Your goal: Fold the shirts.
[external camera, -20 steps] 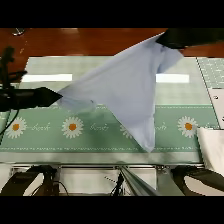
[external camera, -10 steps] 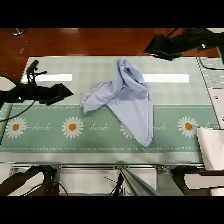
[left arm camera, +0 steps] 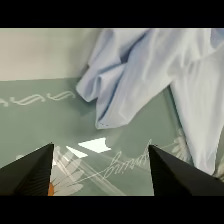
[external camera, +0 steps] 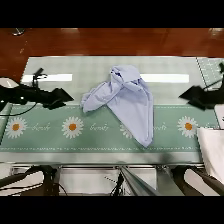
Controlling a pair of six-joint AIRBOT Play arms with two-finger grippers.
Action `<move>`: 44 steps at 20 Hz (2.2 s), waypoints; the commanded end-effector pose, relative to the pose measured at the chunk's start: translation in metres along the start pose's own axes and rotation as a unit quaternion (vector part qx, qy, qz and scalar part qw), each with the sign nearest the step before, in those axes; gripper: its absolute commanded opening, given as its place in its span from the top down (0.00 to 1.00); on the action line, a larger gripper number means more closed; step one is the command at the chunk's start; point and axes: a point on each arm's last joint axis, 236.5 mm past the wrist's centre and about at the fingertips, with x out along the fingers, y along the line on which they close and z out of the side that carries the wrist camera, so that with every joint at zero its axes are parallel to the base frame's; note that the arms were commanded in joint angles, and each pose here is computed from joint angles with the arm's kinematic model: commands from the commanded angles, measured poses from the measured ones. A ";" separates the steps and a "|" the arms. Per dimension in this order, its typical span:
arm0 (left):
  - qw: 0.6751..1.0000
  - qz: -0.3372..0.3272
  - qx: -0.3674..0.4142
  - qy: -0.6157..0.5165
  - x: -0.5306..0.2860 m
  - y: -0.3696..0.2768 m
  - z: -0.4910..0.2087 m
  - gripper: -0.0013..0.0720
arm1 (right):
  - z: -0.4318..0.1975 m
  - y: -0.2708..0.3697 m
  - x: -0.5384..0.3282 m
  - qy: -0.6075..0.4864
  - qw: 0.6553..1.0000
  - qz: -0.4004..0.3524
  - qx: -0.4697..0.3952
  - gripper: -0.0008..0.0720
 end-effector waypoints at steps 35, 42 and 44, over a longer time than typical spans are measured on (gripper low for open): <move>0.973 -0.168 0.107 -0.117 -0.044 -0.156 0.076 0.95 | -0.036 0.179 0.033 0.059 0.974 0.147 -0.165 0.95; 0.821 -0.174 0.311 -0.446 -0.363 -0.329 0.055 0.95 | 0.009 0.347 -0.338 -0.390 0.814 0.187 -0.389 0.95; 0.793 -0.094 0.338 -0.497 -0.408 -0.334 0.020 0.95 | -0.030 0.345 -0.403 -0.465 0.768 0.161 -0.409 0.95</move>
